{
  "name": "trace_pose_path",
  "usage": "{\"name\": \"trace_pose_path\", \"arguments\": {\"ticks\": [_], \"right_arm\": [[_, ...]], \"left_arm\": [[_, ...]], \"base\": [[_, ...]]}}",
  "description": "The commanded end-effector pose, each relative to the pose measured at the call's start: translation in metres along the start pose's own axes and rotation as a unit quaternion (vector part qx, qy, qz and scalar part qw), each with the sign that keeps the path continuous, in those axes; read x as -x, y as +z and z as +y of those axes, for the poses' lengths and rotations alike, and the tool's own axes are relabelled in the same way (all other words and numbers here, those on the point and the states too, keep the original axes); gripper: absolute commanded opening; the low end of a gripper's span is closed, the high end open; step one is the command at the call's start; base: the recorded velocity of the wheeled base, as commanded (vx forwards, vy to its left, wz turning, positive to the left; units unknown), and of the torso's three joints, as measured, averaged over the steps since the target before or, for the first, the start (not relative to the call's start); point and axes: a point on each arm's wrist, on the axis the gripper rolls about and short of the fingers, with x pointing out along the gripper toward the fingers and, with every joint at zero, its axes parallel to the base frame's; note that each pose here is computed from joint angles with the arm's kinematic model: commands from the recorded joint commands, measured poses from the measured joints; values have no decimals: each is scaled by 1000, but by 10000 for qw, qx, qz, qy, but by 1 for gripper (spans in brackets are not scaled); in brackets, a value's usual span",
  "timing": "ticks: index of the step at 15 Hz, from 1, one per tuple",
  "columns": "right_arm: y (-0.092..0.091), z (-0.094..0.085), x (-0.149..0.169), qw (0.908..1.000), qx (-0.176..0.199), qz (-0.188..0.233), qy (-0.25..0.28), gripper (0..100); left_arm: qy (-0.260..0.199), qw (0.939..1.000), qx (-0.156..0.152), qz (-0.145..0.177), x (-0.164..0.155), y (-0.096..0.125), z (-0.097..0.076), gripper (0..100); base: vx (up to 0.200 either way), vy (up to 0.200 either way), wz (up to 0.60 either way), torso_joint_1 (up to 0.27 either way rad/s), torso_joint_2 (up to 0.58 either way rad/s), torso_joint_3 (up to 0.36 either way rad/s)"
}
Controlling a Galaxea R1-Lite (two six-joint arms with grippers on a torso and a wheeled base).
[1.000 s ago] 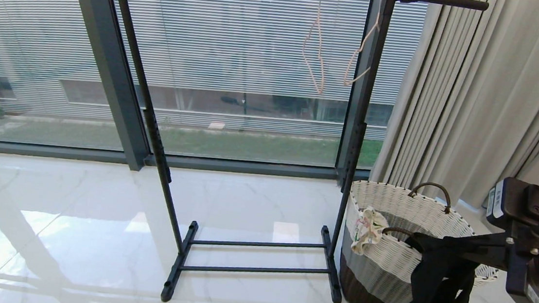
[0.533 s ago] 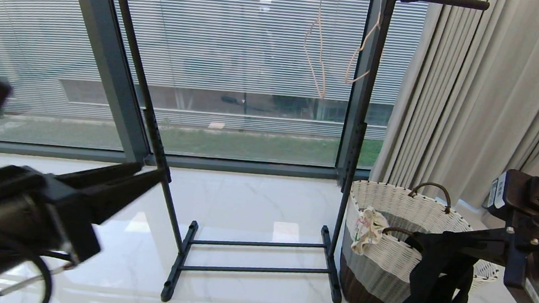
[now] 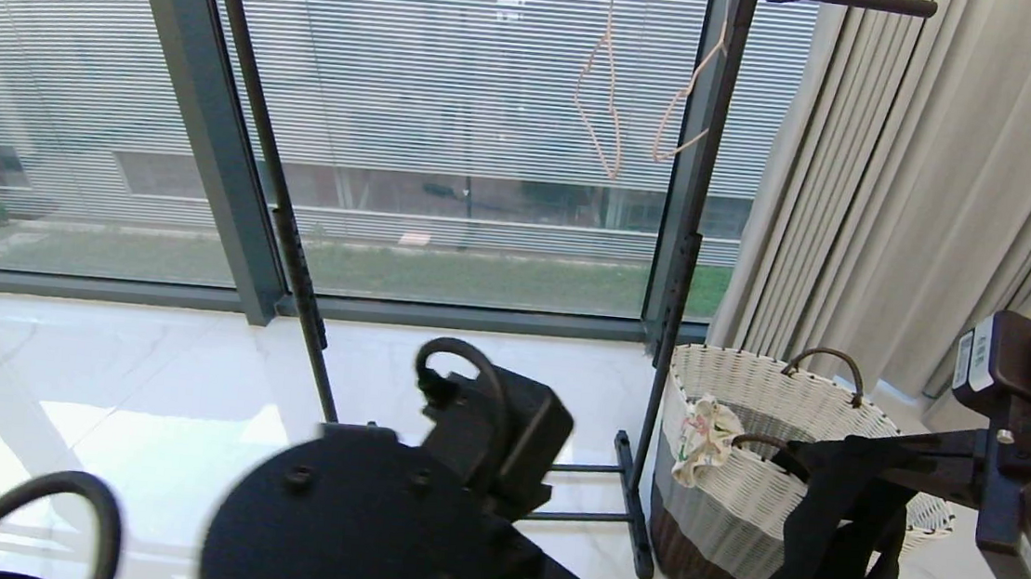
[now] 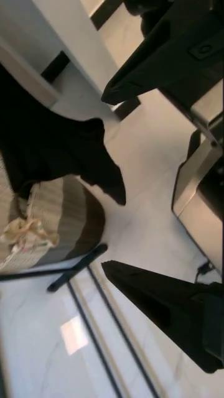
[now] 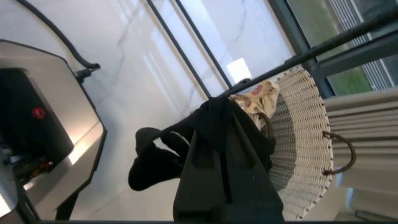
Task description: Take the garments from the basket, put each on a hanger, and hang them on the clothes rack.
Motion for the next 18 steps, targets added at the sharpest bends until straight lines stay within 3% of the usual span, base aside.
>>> {"name": "trace_pose_path", "arguments": {"ticks": [1,4,7,14,16,18], "right_arm": [[3,5,3,9999,44,-114,88,0],[3,5,2,9999,-5,-101,97,0],[4,5,2,9999,-63,-117,96,0],[5,8,8,9995,-29,-274,159,0],[7,12,12,9991,39,-348,227,0],[7,13,13,9990,59,-378,239,0]], "left_arm": [[22,9996,195,184,-69,-12,-45,100],[-30,9995,296,113,-113,-15,-68,100],[126,9993,182,297,-133,-34,-68,100],[554,9973,109,475,-177,-56,-51,100],[711,9959,-116,554,-187,-63,-43,100],[773,9953,-138,572,-190,-64,-38,100]], "base": [[0,0,0,0,0,0],[0,0,0,0,0,0],[0,0,0,0,0,0],[0,0,0,0,0,0],[0,0,0,0,0,0],[0,0,0,0,0,0]]}}
